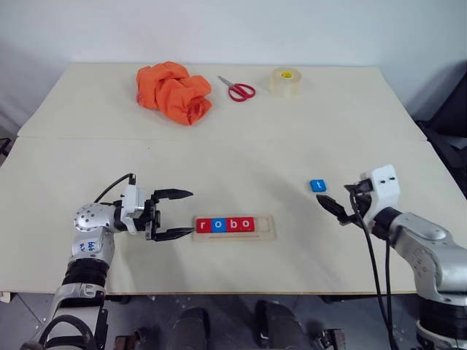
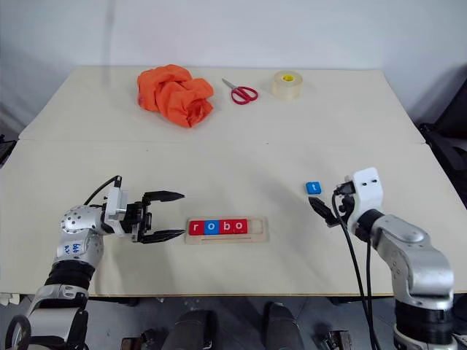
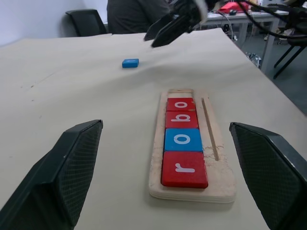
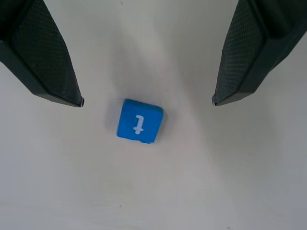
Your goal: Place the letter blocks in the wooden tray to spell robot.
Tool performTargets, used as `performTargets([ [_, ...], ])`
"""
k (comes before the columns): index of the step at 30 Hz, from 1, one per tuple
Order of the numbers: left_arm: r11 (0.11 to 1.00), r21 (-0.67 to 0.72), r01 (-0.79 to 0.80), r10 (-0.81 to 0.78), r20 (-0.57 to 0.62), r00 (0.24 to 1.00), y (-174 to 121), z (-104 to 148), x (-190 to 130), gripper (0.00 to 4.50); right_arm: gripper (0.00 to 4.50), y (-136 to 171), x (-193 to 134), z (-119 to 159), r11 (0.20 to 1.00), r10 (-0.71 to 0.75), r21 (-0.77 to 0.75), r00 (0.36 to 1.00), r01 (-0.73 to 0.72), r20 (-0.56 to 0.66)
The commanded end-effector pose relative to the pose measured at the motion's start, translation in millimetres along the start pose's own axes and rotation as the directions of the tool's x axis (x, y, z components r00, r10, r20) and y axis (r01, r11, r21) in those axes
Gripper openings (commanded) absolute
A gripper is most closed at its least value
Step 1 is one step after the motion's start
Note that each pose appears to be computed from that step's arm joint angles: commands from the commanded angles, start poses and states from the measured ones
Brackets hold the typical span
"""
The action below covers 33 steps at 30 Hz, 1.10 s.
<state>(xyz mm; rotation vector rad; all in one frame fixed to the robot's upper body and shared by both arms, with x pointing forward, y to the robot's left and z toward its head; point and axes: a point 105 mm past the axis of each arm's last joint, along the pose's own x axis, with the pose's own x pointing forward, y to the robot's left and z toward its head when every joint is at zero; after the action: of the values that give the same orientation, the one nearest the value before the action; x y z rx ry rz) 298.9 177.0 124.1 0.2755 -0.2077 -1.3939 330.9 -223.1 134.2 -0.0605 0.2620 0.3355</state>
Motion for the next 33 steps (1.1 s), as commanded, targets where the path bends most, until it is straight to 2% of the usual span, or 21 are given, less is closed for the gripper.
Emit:
performTargets([
  [1,0.999,0.034,0.015,-0.015,-0.002,1.0,-4.7,9.0,-4.6,4.5,4.49,-9.4,19.1,1.9,0.999,-0.044,0.007,0.999,0.044,0.031],
  [10,0.999,0.027,-0.022,0.023,-0.008,1.0,-12.6,9.9,-8.5,4.5,4.49,-2.2,48.1,-11.5,0.998,-0.046,0.042,0.999,0.045,0.019],
  [19,1.0,0.019,-0.021,0.021,-0.004,1.0,-14.7,8.3,-5.3,4.5,4.49,-1.5,40.8,-11.8,0.992,-0.118,0.049,0.992,0.115,0.046],
  [23,1.0,0.017,-0.01,0.01,0.0,1.0,-13.6,7.3,-2.6,4.5,3.56,-2.4,35.5,-11.2,0.984,-0.175,-0.004,0.982,0.176,0.069],
  [29,1.0,0.017,0.013,-0.013,0.014,1.0,-11.7,6.7,3.1,4.5,1.47,5.7,36.7,-10.5,0.985,-0.171,0.011,0.982,0.171,0.081],
  [33,1.0,0.02,0.022,-0.023,0.022,1.0,-9.5,6.7,6.1,4.5,1.46,14.7,27.4,11.4,0.983,-0.182,0.041,0.972,0.178,0.146],
])
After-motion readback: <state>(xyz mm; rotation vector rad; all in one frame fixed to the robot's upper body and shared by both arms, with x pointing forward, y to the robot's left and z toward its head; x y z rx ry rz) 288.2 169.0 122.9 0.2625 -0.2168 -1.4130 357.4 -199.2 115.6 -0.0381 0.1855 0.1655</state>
